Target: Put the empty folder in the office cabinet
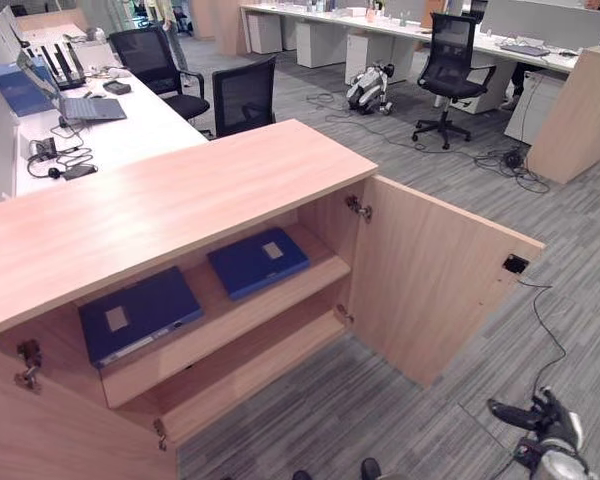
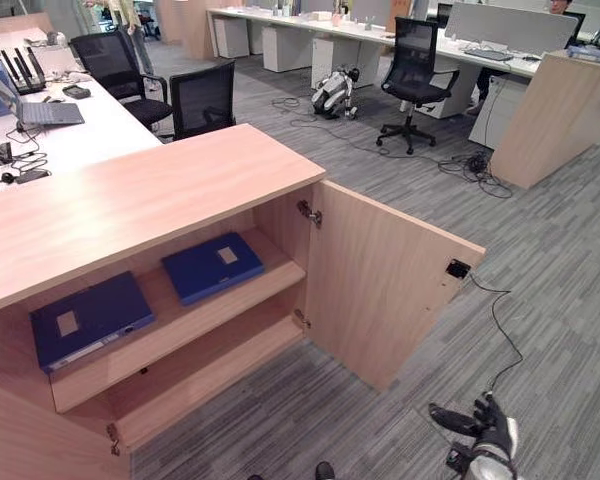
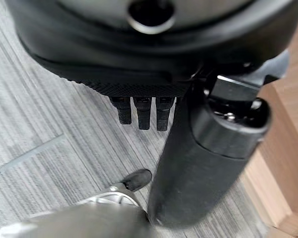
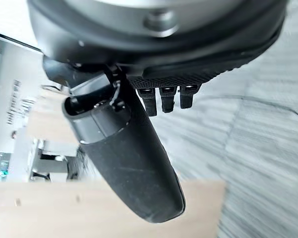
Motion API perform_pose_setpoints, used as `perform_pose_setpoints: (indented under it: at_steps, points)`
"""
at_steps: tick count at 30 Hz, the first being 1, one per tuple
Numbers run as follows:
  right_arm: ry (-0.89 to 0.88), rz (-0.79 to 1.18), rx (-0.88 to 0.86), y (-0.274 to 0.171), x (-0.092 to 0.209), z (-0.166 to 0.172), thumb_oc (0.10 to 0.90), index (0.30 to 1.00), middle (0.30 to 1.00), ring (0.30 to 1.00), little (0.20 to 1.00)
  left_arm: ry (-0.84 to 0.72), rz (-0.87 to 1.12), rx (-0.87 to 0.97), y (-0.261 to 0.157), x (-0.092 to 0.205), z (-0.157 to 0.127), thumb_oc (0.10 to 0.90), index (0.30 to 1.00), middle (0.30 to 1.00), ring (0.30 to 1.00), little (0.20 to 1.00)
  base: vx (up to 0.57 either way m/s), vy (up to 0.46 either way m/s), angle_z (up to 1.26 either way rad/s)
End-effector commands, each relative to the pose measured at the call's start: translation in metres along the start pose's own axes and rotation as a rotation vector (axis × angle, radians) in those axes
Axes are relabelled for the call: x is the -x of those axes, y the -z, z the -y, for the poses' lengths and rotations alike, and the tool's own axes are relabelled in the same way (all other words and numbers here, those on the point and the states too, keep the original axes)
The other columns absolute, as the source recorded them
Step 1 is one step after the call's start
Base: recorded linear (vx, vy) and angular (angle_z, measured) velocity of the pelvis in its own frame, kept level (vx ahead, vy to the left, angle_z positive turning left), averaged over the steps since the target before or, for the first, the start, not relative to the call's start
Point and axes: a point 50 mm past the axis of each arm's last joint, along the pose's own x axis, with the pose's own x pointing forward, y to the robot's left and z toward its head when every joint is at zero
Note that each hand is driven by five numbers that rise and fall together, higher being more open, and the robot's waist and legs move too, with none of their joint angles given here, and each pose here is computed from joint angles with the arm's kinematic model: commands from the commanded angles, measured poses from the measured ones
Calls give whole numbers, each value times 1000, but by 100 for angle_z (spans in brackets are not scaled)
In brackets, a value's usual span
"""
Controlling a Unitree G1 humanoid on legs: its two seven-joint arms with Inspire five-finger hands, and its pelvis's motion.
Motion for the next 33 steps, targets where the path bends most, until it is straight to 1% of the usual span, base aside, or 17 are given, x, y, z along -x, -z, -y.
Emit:
perform_pose_setpoints:
  at_steps: [1,5,8,10,11,12,17,21,22,27,28,29,30,31,32,33]
  points:
    - [126,303,-65,-90,-20,29,800,900,900,900,900,-22,-5,-49,-5,-1,-2,800,900,900,900,900,39,-130,-14]
    - [197,407,-30,-130,-22,58,800,900,900,900,900,-37,-56,-71,12,1,-9,800,900,900,900,900,17,-101,-6]
    - [224,493,5,-162,-19,72,800,900,900,900,900,-46,-66,-59,17,2,-15,800,900,900,900,900,11,-94,18]
    - [226,544,29,-182,-17,78,800,900,900,900,900,-46,-60,-56,16,3,-16,800,900,900,900,900,8,-83,8]
    - [226,546,29,-183,-17,78,800,900,900,900,900,-45,-60,-55,16,3,-16,800,900,900,900,900,10,-113,15]
    - [216,594,46,-203,-15,79,800,900,900,900,900,-43,-50,-49,13,2,-17,800,900,900,900,900,5,-103,19]
    - [194,690,77,-248,-7,80,800,900,900,900,900,-40,-39,-35,13,3,-21,800,900,900,900,900,6,-113,17]
    - [162,754,113,-277,0,76,800,900,900,900,900,-40,-58,-42,20,5,-24,800,900,900,900,900,4,-95,21]
    - [139,782,128,-290,3,72,800,900,900,900,900,-40,-71,-49,25,6,-26,800,900,900,900,900,9,-114,24]
    - [65,845,129,-312,12,58,800,900,900,900,900,-44,-82,-47,30,7,-29,800,900,900,900,900,-6,-71,17]
    - [-15,876,124,-318,16,42,800,900,900,900,900,-46,-91,-51,33,8,-29,800,900,900,900,900,-8,-53,-3]
    - [-58,888,122,-320,19,34,800,900,900,900,900,-47,-93,-53,34,8,-30,800,900,900,900,900,-8,-53,-5]
    - [-59,889,122,-320,19,34,800,900,900,900,900,-47,-93,-52,34,8,-29,800,900,900,900,900,-13,-48,-6]
    - [-150,915,121,-323,24,16,800,900,900,900,900,-49,-98,-52,35,8,-30,800,900,900,900,900,-8,-33,-4]
    - [-152,915,121,-324,24,15,800,900,900,900,900,-48,-98,-50,36,8,-30,800,900,900,900,900,-18,-57,-5]
    - [-240,936,130,-326,29,-3,800,900,900,900,900,-46,-103,-46,38,9,-29,800,900,900,900,900,-16,-33,-2]
